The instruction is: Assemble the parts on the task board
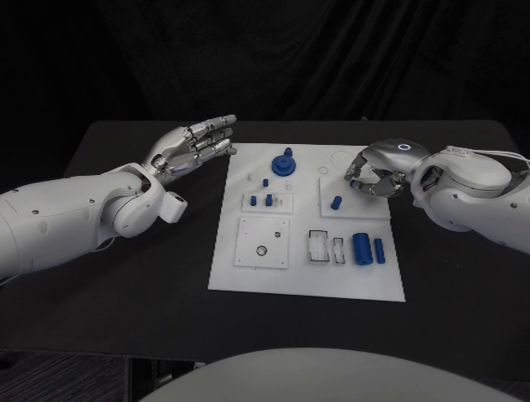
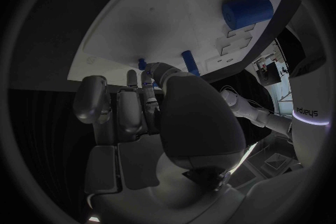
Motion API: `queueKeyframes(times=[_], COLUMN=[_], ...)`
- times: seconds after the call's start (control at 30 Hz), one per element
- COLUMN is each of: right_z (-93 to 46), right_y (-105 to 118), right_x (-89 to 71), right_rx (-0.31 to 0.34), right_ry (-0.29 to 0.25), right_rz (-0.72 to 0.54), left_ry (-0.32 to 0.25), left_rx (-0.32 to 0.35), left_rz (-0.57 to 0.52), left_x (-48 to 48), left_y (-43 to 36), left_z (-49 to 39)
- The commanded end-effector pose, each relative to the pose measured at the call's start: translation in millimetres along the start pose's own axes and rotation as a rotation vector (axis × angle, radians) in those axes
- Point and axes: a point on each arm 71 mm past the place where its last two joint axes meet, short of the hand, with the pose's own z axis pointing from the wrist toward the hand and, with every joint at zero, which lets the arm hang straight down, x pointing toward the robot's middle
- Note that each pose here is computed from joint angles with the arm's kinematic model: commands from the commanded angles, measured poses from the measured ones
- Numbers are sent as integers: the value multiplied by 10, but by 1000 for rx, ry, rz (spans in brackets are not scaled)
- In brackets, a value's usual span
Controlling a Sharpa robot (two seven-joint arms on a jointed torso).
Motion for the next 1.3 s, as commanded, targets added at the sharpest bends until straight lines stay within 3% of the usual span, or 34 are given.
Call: queueKeyframes(times=[0.03, 0.43, 1.3], right_z=[-4, 5, 46], right_y=[-8, -22, -24], right_x=[11, 45, 92], right_rx=[2, 7, -21], right_ry=[-1, 9, -32], right_rz=[-6, -7, -4], left_ry=[17, 21, 32], left_rx=[66, 57, 39], left_rz=[-20, -23, -32], left_x=[21, 14, 28], left_y=[-38, -23, 9], left_z=[2, 1, 7])
